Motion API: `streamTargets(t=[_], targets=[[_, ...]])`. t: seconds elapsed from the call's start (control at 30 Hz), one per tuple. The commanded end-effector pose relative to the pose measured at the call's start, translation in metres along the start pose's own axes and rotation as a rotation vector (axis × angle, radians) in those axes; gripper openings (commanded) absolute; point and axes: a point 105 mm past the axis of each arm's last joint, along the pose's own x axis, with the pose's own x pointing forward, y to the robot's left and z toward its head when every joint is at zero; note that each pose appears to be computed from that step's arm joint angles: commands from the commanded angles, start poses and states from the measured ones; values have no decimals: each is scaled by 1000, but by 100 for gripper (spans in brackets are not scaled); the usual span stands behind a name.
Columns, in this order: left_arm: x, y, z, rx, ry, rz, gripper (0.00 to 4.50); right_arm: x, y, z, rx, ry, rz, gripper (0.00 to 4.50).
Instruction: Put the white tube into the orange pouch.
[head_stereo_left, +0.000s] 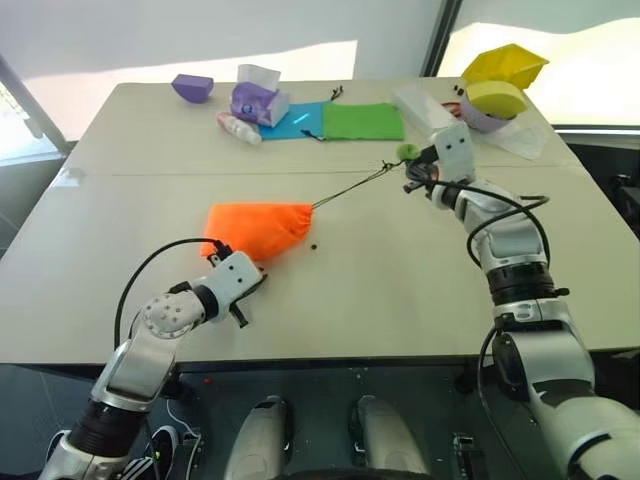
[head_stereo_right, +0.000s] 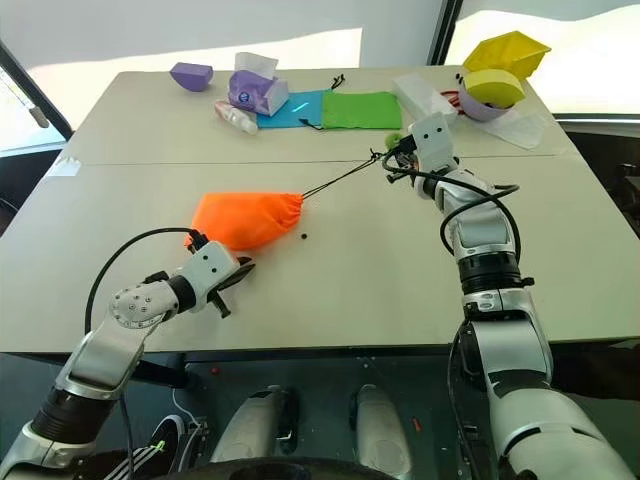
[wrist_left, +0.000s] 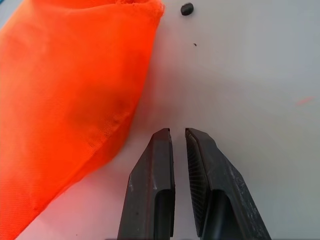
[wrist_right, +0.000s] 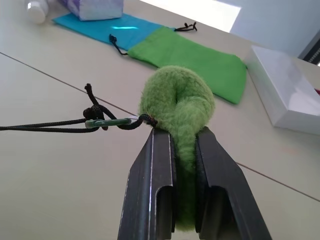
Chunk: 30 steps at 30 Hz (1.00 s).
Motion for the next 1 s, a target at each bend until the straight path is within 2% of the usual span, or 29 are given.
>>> streamTargets(t=[0.03, 0.2, 0.3, 0.43, 0.53, 0.57, 0.67, 0.8, 0.9, 1.0], targets=[[1, 14, 22, 21, -87, 52, 53, -2, 25, 28, -39, -110, 113, 0], [-5, 23, 46, -64, -222, 72, 53, -22, 58, 33, -74, -149, 345, 0], [-12, 36, 53, -81, -271, 100, 53, -47, 74, 53, -30, -223, 536, 0], [-13, 45, 55, -53, -278, 107, 53, -91, 84, 88, 170, -326, 805, 0], [-10, 47, 68, -52, -335, 111, 53, -131, 94, 104, 331, -339, 1062, 0], [-8, 45, 72, -41, -347, 94, 53, -135, 99, 103, 341, -319, 1093, 0], [-6, 38, 78, 27, -378, 41, 53, -127, 109, 90, 302, -269, 1035, 0], [-8, 33, 82, -17, -432, -27, 53, -114, 119, 61, 198, -171, 950, 0], [-11, 25, 88, -66, -486, -115, 139, -111, 120, 60, 222, -187, 929, 0], [-13, 28, 90, -61, -500, -105, 282, -104, 115, 58, 209, -194, 880, 0]])
